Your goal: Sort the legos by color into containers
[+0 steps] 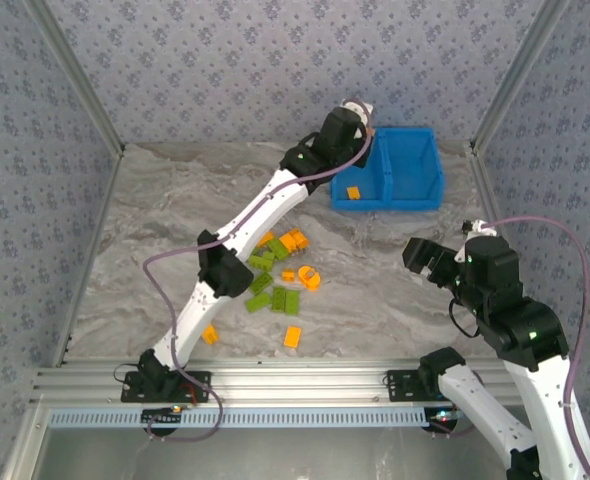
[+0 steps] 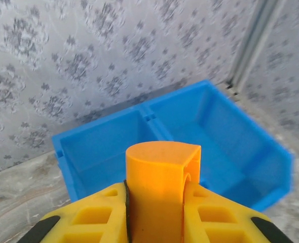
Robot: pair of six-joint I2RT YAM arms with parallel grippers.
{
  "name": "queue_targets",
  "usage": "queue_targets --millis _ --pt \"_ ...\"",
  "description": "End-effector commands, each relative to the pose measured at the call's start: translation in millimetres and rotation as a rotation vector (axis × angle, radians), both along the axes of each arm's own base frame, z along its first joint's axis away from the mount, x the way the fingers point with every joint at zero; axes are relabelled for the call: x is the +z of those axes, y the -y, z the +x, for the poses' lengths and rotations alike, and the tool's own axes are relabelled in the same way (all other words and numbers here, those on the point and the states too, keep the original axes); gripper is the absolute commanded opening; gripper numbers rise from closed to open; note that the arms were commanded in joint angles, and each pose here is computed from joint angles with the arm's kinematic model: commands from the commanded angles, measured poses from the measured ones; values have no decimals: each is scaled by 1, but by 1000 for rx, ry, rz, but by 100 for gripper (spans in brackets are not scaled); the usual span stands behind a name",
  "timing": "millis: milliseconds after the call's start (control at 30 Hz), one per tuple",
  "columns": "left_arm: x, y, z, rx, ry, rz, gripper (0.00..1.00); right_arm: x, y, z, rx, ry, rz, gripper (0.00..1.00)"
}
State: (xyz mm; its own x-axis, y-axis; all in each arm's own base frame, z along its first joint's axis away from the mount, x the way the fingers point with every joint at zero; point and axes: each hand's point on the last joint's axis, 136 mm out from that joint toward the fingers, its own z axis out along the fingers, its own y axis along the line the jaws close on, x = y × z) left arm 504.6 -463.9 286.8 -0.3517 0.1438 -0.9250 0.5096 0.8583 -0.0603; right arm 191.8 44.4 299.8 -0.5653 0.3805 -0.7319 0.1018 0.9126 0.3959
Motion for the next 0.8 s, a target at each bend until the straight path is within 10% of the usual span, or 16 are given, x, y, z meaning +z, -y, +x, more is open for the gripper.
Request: queue_targets --millis 0,267,367,500,767 --pt "-47 1 27 19 42 86 24 0 3 -8 -13 -17 4 100" --pt "-90 17 28 -34 32 154 35 -4 2 -8 -15 -31 11 100" --pt "-91 20 23 -53 27 161 53 -6 2 -8 -12 -36 12 100" --pt "-57 26 12 -77 72 136 76 -6 1 -9 -6 -40 14 100" --pt "44 -17 -25 -12 43 46 85 -7 1 -8 -24 -44 33 100"
